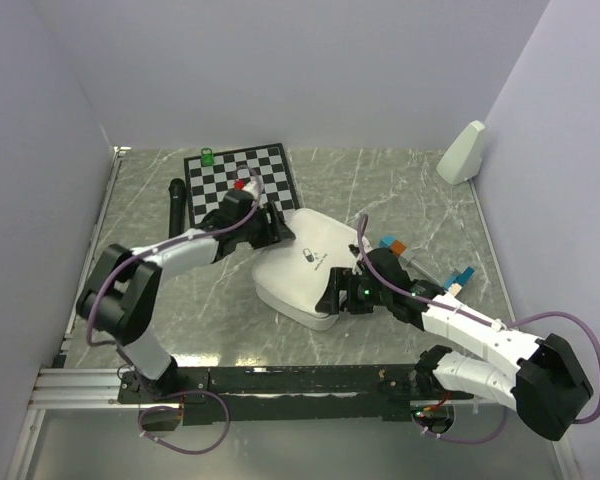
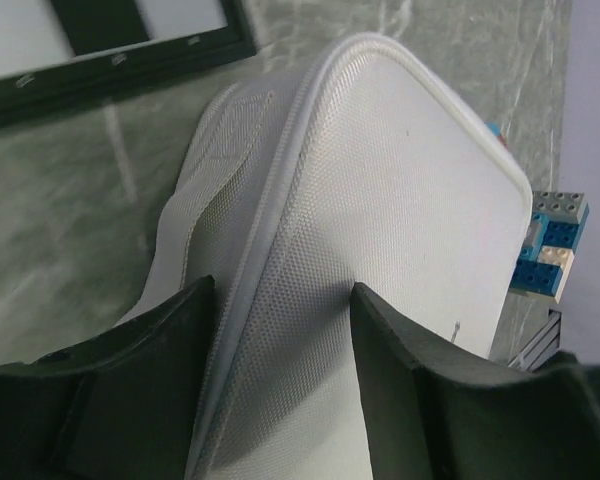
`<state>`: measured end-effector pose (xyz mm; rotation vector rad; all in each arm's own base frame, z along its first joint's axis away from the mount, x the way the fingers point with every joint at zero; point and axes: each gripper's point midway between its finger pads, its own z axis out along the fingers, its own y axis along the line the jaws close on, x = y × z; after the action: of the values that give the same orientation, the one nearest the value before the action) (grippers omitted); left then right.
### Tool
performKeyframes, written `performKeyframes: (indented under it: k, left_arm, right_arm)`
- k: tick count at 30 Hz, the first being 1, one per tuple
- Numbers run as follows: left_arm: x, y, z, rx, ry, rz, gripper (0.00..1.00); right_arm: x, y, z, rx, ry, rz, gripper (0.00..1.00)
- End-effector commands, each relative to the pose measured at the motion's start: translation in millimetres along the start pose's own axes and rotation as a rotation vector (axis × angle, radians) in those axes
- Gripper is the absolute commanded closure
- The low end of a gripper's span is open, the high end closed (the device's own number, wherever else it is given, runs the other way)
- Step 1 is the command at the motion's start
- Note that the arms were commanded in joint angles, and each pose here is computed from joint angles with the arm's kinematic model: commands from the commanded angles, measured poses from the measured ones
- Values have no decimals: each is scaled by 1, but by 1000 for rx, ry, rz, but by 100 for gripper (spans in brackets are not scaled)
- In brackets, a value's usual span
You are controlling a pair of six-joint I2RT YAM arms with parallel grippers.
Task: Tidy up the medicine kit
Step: Adjust the medicine box at the center of the board.
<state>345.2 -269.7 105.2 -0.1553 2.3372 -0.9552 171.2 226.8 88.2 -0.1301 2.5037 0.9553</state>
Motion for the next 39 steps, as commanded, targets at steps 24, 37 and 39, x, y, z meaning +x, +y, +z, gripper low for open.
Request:
performKeyframes:
  k: [24, 37, 39]
  left_arm:
    - [-68, -45, -107, -116, -292, 85, 23]
    - [75, -55, -113, 177, -233, -96, 29]
    - [82, -56, -108, 199, -209, -117, 28]
  right_arm:
    - [-34, 3, -61, 186, -181, -73, 0]
    - [-156, -66, -110, 453, -598, 138, 0]
    - [-164, -75, -104, 481, -559, 145, 0]
